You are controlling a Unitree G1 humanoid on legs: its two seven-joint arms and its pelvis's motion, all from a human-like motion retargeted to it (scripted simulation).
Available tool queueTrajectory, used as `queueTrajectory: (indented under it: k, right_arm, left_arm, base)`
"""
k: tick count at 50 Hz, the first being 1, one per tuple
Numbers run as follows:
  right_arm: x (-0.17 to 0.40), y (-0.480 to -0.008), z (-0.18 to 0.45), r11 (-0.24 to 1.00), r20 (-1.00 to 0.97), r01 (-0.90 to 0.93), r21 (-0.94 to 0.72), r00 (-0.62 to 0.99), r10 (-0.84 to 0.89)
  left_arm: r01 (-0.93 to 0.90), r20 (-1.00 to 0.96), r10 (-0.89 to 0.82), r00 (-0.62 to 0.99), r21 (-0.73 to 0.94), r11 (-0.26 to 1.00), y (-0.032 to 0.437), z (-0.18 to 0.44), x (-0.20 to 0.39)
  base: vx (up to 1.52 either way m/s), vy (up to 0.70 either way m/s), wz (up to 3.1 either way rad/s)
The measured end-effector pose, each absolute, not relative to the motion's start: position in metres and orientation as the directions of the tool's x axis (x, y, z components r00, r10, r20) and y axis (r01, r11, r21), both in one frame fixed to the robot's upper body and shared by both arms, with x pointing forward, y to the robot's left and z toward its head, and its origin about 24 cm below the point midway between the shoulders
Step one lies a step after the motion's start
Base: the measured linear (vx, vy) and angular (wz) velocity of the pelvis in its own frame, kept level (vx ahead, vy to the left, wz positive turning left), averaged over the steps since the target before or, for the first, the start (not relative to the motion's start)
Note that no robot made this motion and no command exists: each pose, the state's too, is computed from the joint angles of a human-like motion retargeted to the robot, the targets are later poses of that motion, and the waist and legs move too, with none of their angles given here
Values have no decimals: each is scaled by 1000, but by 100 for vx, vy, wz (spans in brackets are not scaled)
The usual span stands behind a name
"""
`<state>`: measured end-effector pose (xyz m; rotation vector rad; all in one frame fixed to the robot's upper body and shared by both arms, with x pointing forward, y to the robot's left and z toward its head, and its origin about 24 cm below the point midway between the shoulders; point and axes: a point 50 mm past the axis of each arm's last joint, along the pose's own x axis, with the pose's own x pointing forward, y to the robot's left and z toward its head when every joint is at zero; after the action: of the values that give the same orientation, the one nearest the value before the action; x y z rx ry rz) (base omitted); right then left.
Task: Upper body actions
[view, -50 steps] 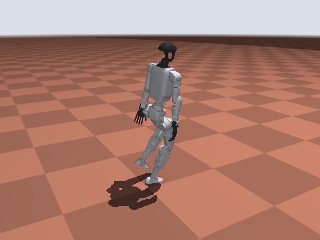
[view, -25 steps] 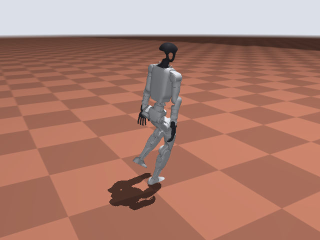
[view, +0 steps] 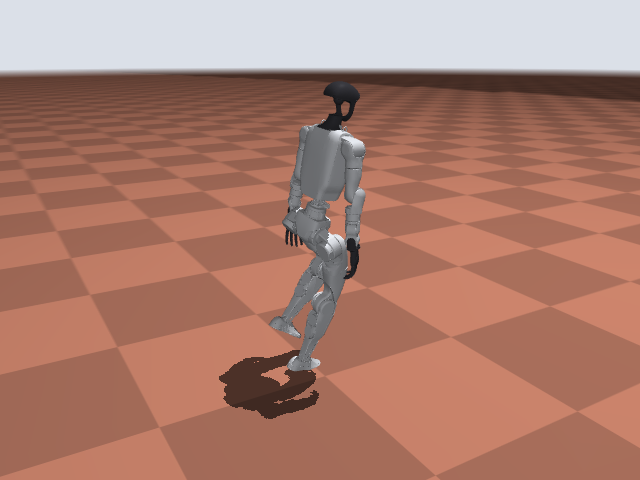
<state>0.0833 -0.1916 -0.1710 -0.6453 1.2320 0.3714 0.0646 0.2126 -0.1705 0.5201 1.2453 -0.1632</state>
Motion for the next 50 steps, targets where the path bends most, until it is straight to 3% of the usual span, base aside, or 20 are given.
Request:
queueTrajectory:
  k: [3,5,14,20,23,26,30,32,37,41,50]
  right_arm:
    - [38,-203,-175,781,-992,-612,-122,79,-93]
    - [34,-204,-175,794,-992,-597,-113,27,-121]
    - [7,-204,-176,853,-993,-508,-116,40,-111]
    - [47,-201,-174,826,-951,-497,-268,273,-144]
    - [48,-198,-174,820,-942,-489,-297,290,-168]
    - [34,-193,-176,830,-965,-498,-249,204,-167]
    - [-1,-186,-178,886,-995,-463,15,-96,-33]
    - [-6,-185,-177,898,-992,-438,52,-127,-5]
    - [-13,-192,-177,940,-997,-338,-41,-49,-60]
    - [-22,-192,-176,945,-994,-325,-34,-83,-64]
    - [-22,-200,-175,892,-982,-450,43,-184,-45]
  left_arm:
    - [522,-995,-12,103,43,852,185,-179,24]
    - [539,-997,-33,66,8,842,184,-179,19]
    - [525,-990,56,132,118,843,193,-178,9]
    - [368,-943,163,292,268,890,211,-173,42]
    - [353,-912,222,346,345,870,220,-170,52]
    - [408,-929,185,320,311,859,216,-171,52]
    - [557,-997,-12,71,30,830,195,-178,26]
    - [550,-998,-33,51,0,835,195,-177,25]
    - [595,-975,58,214,177,784,191,-177,42]
    - [634,-944,69,323,270,725,196,-174,56]
    - [679,-960,51,275,232,697,196,-175,55]
  base:
    - [50,10,-78]
    - [5,6,-11]
    - [-2,6,-20]
    - [-23,9,8]
    - [2,-2,61]
    - [16,0,-54]
    - [24,2,-50]
    - [3,10,92]
    - [-1,13,27]
    - [-4,7,-5]
    - [2,15,9]
